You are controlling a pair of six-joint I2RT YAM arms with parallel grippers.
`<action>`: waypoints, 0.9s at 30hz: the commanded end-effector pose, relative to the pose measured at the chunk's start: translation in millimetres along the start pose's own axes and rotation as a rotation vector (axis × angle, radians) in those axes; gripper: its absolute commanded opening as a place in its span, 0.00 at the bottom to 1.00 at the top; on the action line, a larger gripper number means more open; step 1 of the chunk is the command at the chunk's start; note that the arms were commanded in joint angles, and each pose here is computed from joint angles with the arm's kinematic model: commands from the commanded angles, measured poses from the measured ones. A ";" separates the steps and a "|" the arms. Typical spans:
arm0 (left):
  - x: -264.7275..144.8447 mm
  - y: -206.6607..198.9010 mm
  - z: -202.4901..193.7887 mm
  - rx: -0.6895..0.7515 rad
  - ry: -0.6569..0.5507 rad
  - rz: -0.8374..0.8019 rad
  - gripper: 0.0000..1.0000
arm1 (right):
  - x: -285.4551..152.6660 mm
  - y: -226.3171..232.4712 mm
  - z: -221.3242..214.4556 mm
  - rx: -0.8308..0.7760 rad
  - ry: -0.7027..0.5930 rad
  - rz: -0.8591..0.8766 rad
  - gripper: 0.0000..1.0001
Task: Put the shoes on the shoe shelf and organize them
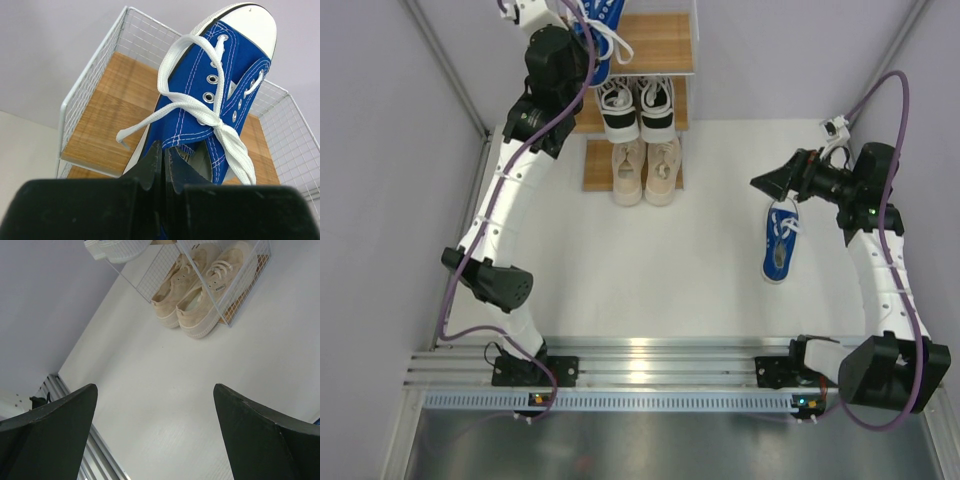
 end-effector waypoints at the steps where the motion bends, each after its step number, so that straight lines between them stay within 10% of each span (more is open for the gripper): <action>1: -6.2 -9.9 43.9 -0.165 -0.138 -0.043 0.00 | -8.3 5.6 5.6 -0.058 -0.041 -0.003 0.99; 27: -9.1 -9.3 41.0 -0.224 -0.102 -0.066 0.21 | -12.2 8.3 4.4 -0.057 -0.048 -0.005 0.99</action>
Point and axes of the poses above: each gripper's point midway between its finger pads, its own x axis out along the fingers, its own y axis along the line the jaws close on, z = x × y, the point moved 9 cm from there along -x, back along the fingers, and after that the axes turned 1 degree about x, right-handed, at the moved point
